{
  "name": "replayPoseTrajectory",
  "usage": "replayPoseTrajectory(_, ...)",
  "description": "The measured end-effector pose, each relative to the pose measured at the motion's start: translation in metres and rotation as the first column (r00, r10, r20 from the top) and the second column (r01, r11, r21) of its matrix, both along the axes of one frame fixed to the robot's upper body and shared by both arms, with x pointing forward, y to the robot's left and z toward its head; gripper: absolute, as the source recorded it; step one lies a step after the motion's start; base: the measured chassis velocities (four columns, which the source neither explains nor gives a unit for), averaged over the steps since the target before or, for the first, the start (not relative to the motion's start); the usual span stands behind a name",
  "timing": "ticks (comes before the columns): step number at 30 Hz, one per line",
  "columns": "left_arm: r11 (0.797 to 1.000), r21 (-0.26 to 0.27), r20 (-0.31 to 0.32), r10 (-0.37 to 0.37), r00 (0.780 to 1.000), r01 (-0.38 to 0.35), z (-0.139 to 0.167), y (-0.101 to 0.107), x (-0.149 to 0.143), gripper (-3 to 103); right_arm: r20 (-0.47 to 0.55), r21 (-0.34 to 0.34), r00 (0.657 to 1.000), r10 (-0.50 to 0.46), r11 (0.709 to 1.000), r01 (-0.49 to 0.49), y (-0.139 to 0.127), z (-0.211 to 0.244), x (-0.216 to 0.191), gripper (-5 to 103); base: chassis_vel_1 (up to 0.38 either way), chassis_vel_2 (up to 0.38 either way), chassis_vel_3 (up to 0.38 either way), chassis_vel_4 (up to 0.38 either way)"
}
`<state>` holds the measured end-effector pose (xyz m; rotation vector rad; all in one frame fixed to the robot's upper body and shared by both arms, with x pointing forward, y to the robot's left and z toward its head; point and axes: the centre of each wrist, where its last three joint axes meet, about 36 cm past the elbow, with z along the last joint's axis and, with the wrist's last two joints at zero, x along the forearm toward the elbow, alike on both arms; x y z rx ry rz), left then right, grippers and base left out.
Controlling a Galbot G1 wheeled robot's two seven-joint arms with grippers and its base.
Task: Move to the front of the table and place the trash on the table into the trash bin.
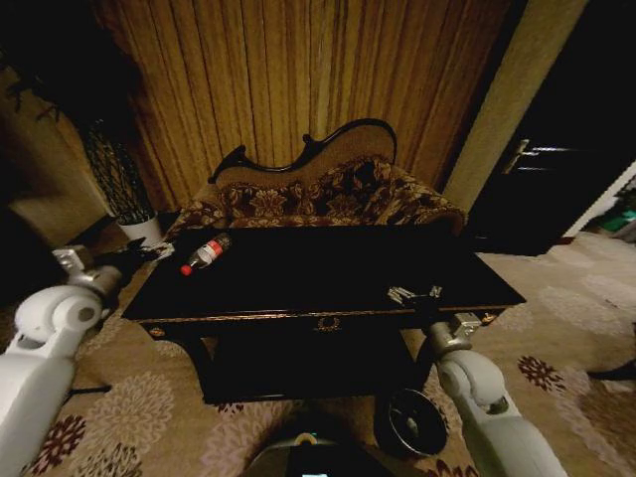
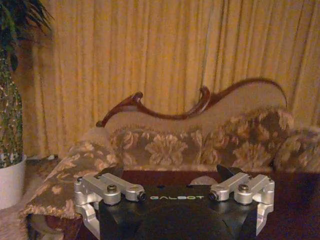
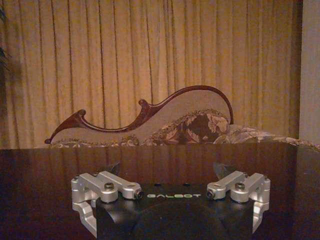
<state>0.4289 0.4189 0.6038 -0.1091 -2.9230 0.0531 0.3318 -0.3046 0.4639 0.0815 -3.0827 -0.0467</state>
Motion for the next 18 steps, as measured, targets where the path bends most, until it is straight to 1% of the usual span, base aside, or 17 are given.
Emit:
replayPoseTrajectory(3,0.999,0.041,-0.035,-0.002,0.999,0.004,0.007,-0.005,0.009,100,0.001,-0.005,1.0,-0.004,1.0,0.004,-0.001,0.0,0.002,100,0.0,0.0,0.0,0.0)
replayPoseTrajectory(4,0.999,0.041,-0.035,-0.002,0.999,0.004,0.007,-0.005,0.009,100,0.001,-0.005,1.0,-0.004,1.0,0.004,-0.001,0.0,0.002,100,0.0,0.0,0.0,0.0)
replayPoseTrajectory(5,0.999,0.053,-0.044,-0.003,0.999,0.005,0.009,-0.005,0.012,100,0.001,-0.007,1.0,-0.004,1.0,0.005,-0.002,0.0,0.003,100,0.0,0.0,0.0,0.0)
replayPoseTrajectory(8,0.995,0.097,-0.079,-0.013,0.997,0.021,0.022,0.001,0.027,100,0.002,-0.01,1.0,-0.004,1.0,0.004,-0.001,-0.001,0.005,100,0.0,0.0,0.0,0.0)
replayPoseTrajectory(10,0.994,0.102,-0.087,-0.016,0.996,0.025,0.025,0.002,0.029,100,0.003,-0.01,1.0,-0.004,1.0,0.004,0.0,-0.002,0.006,100,0.0,0.0,0.0,0.0)
replayPoseTrajectory(11,0.993,0.112,-0.108,-0.02,0.994,0.032,0.03,0.004,0.034,100,0.002,-0.01,1.0,-0.005,1.0,0.005,0.0,-0.002,0.006,100,0.0,0.0,0.0,0.0)
replayPoseTrajectory(13,0.992,0.119,-0.12,-0.023,0.993,0.037,0.032,0.005,0.039,100,0.0,-0.012,1.0,-0.006,1.0,0.006,0.0,-0.003,0.006,100,0.0,0.0,0.0,0.0)
replayPoseTrajectory(14,0.992,0.119,-0.12,-0.023,0.993,0.037,0.032,0.005,0.039,100,0.0,-0.012,1.0,-0.006,1.0,0.006,0.0,-0.003,0.006,100,0.0,0.0,0.0,0.0)
replayPoseTrajectory(18,0.992,0.118,-0.151,-0.025,0.988,0.043,0.024,0.005,0.05,100,-0.002,-0.015,1.0,-0.008,1.0,0.008,-0.001,-0.003,0.005,100,0.0,0.0,0.0,0.0)
